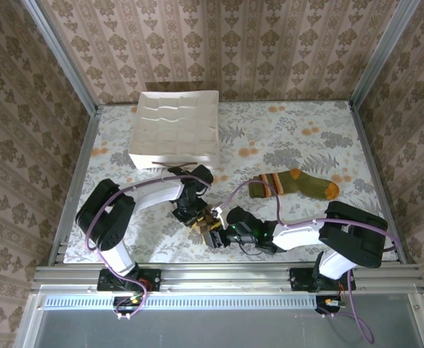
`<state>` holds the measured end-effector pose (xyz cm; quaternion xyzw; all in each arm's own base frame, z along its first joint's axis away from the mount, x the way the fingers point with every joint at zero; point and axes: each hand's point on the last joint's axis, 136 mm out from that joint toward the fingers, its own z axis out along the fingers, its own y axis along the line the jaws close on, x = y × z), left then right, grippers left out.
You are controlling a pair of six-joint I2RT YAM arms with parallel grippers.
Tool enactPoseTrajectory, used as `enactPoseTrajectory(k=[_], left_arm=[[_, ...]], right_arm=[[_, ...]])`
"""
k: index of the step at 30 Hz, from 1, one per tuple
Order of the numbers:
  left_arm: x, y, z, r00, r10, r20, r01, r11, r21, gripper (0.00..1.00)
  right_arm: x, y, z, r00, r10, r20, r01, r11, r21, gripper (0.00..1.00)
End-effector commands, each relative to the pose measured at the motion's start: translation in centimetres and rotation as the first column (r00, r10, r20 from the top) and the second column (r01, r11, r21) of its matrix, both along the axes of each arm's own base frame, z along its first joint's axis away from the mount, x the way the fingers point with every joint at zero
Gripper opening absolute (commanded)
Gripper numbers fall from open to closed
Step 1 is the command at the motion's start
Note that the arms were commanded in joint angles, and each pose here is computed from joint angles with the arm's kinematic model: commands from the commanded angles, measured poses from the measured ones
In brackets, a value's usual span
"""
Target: Roll the socks
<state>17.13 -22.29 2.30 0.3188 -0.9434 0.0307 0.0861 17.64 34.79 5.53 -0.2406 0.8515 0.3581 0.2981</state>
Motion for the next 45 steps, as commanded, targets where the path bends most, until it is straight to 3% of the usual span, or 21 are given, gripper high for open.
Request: enactPoseTrajectory(k=[1, 14, 17, 20, 22, 24, 28, 32, 37, 41, 45], left_arm=[[-4.0, 4.3, -3.2, 0.986, -0.022, -0.166, 0.055, 0.979, 0.197, 0.0], [-3.5, 3.7, -3.2, 0.987, -0.054, -0.151, 0.078, 0.985, 0.156, 0.0], [-3.3, 3.5, -2.9, 0.989, -0.055, -0.139, 0.074, 0.987, 0.142, 0.0], [-2.9, 3.3, -2.2, 0.992, -0.061, -0.107, 0.074, 0.99, 0.118, 0.0], [-2.3, 3.2, -1.3, 0.995, -0.069, -0.07, 0.075, 0.993, 0.091, 0.09], [-1.6, 3.2, -0.4, 0.997, -0.073, -0.026, 0.075, 0.995, 0.068, 0.23], [0.2, 3.0, 2.0, 0.993, -0.072, 0.091, 0.073, 0.997, -0.005, 0.61], [1.9, 2.5, 4.1, 0.971, -0.079, 0.226, 0.103, 0.99, -0.099, 0.77], [2.1, 1.5, 5.2, 0.931, -0.07, 0.358, 0.159, 0.961, -0.225, 0.75], [1.4, 1.0, 4.8, 0.92, -0.041, 0.39, 0.166, 0.941, -0.294, 0.68], [0.8, 0.8, 4.1, 0.923, -0.059, 0.381, 0.181, 0.939, -0.293, 0.64]], right_arm=[[2.0, -0.1, 1.0, 0.993, -0.082, 0.087, 0.085, 0.996, -0.038, 0.53], [2.8, 1.9, -1.7, 0.997, -0.058, 0.054, 0.066, 0.985, -0.16, 0.49], [2.8, 1.5, -3.1, 0.997, -0.08, 0.016, 0.082, 0.972, -0.221, 0.37], [2.2, 0.3, -4.8, 0.992, -0.117, -0.043, 0.102, 0.957, -0.273, 0.13], [1.5, -1.0, -5.8, 0.985, -0.149, -0.089, 0.117, 0.949, -0.294, 0.0], [0.6, -2.1, -6.7, 0.975, -0.172, -0.141, 0.122, 0.944, -0.307, 0.0], [-1.2, -4.0, -8.7, 0.94, -0.206, -0.271, 0.119, 0.945, -0.306, 0.0], [-2.1, -5.7, -10.3, 0.889, -0.264, -0.374, 0.165, 0.947, -0.276, 0.0], [-2.2, -7.1, -11.5, 0.83, -0.318, -0.459, 0.222, 0.942, -0.251, 0.0], [-2.1, -7.2, -11.9, 0.8, -0.329, -0.502, 0.233, 0.941, -0.247, 0.0], [-1.8, -7.2, -11.8, 0.789, -0.345, -0.509, 0.241, 0.935, -0.26, 0.0]])
